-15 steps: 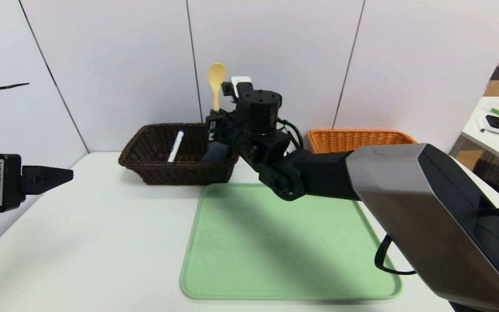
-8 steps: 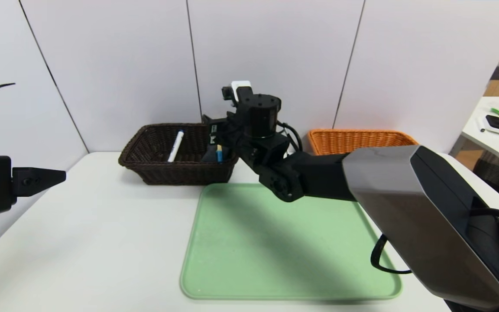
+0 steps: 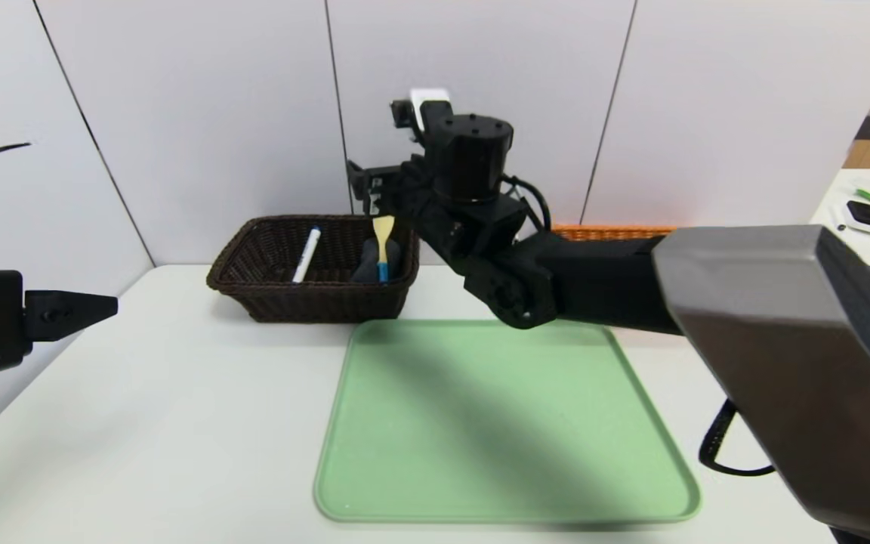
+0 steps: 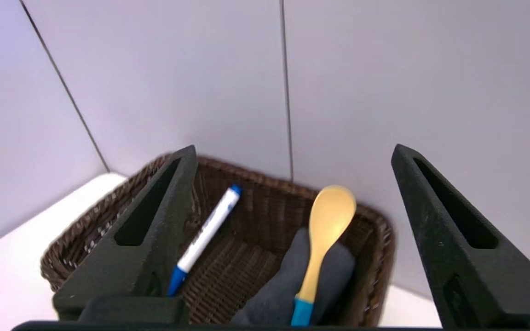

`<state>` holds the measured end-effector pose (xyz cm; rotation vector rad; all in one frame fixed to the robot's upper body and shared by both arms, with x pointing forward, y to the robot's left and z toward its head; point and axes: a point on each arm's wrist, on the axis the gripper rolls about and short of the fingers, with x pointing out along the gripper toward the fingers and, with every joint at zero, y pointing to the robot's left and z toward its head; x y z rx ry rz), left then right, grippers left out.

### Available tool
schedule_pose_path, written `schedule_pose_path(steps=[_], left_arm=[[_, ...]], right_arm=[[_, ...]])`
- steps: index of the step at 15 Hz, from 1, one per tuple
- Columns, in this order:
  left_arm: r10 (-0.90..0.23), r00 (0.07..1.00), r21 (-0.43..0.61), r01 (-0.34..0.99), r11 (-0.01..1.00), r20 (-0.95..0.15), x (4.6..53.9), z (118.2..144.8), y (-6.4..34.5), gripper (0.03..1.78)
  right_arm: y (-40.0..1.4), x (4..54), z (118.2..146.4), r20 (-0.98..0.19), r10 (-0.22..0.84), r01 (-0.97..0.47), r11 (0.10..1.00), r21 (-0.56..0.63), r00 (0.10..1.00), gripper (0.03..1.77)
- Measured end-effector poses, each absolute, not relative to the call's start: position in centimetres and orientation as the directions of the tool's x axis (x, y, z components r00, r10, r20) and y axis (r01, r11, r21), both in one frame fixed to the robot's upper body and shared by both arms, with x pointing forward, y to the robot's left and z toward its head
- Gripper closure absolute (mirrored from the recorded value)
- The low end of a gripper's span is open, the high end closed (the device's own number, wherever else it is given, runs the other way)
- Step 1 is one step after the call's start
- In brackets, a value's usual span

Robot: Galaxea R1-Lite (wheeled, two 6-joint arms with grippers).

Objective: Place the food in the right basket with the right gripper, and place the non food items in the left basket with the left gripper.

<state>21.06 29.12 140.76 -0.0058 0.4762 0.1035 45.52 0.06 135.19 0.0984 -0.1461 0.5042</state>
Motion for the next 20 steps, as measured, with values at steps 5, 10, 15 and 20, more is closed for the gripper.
schedule_pose_path(steps=[5,10,15,20], left_arm=[[0.083,0.906,0.004,-0.089,0.996,-0.416,21.3,141.2,29.0,0.12],[0.022,0.909,0.093,0.019,0.995,-0.417,21.2,141.4,28.8,0.12],[-0.197,0.886,0.069,0.248,0.966,-0.420,20.4,141.7,28.6,0.12],[-0.192,0.907,0.057,0.229,0.972,-0.374,19.3,142.6,29.4,0.12]], right_arm=[[-4.5,41.1,142.6,0.057,0.479,-0.479,0.878,-0.017,0.876,0.21],[-11.7,35.9,146.0,-0.271,0.417,-0.457,0.883,-0.104,0.868,0.15],[-20.8,32.2,144.9,-0.679,0.317,-0.479,0.876,-0.059,0.662,0.12],[-26.2,28.7,143.8,-0.808,0.227,-0.376,0.927,0.007,0.543,0.11]])
